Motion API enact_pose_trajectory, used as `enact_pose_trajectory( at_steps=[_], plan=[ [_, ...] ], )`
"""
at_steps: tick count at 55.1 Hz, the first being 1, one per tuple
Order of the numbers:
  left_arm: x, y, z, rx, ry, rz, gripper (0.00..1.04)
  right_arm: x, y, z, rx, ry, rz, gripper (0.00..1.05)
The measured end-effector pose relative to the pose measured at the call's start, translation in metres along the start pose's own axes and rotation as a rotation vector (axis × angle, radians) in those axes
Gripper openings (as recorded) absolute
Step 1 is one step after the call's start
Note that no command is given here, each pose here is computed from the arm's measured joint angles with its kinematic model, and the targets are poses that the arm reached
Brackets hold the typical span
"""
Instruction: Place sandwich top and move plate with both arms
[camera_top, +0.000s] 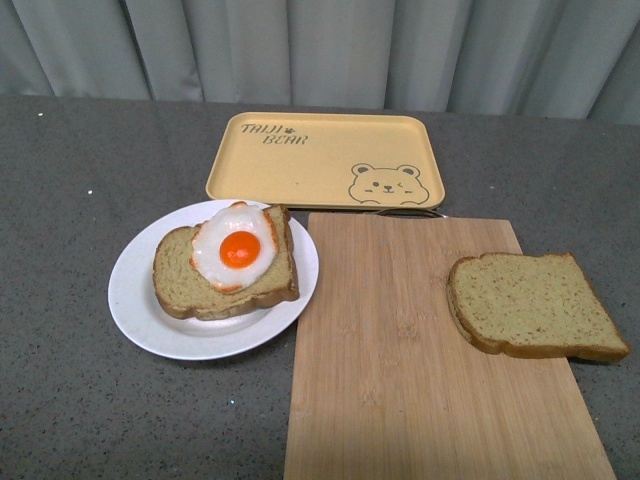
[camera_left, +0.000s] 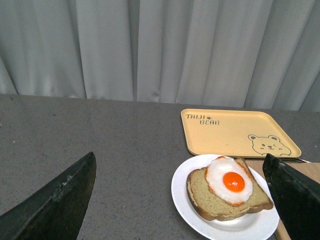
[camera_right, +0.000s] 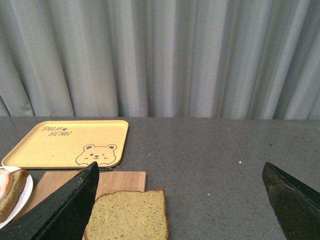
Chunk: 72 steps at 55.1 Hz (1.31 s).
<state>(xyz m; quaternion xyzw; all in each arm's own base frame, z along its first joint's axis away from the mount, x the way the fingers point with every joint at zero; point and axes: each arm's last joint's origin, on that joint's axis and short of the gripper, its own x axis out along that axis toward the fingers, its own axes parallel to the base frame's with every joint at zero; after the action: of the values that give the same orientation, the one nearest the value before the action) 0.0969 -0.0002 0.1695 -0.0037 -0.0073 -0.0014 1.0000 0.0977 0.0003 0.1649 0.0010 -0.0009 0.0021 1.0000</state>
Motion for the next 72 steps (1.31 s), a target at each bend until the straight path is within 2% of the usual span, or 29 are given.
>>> enact_pose_trajectory(
  at_steps=[12, 15, 17, 18, 25, 31, 37, 42, 49, 63, 72],
  plan=[
    [0.0, 0.0, 0.0, 0.0, 0.0, 0.0, 0.98, 0.0, 0.0, 0.0, 0.0, 0.0, 0.0, 0.95],
    [0.0, 0.0, 0.0, 0.0, 0.0, 0.0, 0.98, 0.002, 0.0, -0.001, -0.069, 0.037, -0.121, 0.95],
    [0.0, 0.0, 0.0, 0.0, 0.0, 0.002, 0.98, 0.007, -0.003, -0.002, -0.18, 0.107, -0.269, 0.95],
    [0.0, 0.0, 0.0, 0.0, 0.0, 0.0, 0.98, 0.009, -0.004, -0.003, -0.217, 0.129, -0.3, 0.95],
    [0.0, 0.0, 0.0, 0.0, 0.0, -0.001, 0.98, 0.029, -0.016, -0.004, -0.246, 0.227, -0.275, 0.95],
    [0.0, 0.0, 0.0, 0.0, 0.0, 0.0, 0.98, 0.057, -0.031, -0.003, -0.175, 0.317, -0.197, 0.95],
    [0.0, 0.0, 0.0, 0.0, 0.0, 0.0, 0.98, 0.083, -0.045, -0.015, -0.07, 0.491, -0.115, 0.95],
    [0.0, 0.0, 0.0, 0.0, 0.0, 0.0, 0.98, 0.104, -0.056, -0.028, 0.061, 0.635, -0.046, 0.95],
    [0.0, 0.0, 0.0, 0.0, 0.0, 0.0, 0.98, 0.141, -0.075, -0.043, 0.27, 0.76, 0.039, 0.95],
    [0.0, 0.0, 0.0, 0.0, 0.0, 0.0, 0.98, 0.178, -0.083, -0.074, 0.529, 0.908, 0.213, 0.95],
    [0.0, 0.0, 0.0, 0.0, 0.0, 0.0, 0.98, 0.193, -0.086, -0.095, 0.586, 0.994, 0.242, 0.95]
  ],
)
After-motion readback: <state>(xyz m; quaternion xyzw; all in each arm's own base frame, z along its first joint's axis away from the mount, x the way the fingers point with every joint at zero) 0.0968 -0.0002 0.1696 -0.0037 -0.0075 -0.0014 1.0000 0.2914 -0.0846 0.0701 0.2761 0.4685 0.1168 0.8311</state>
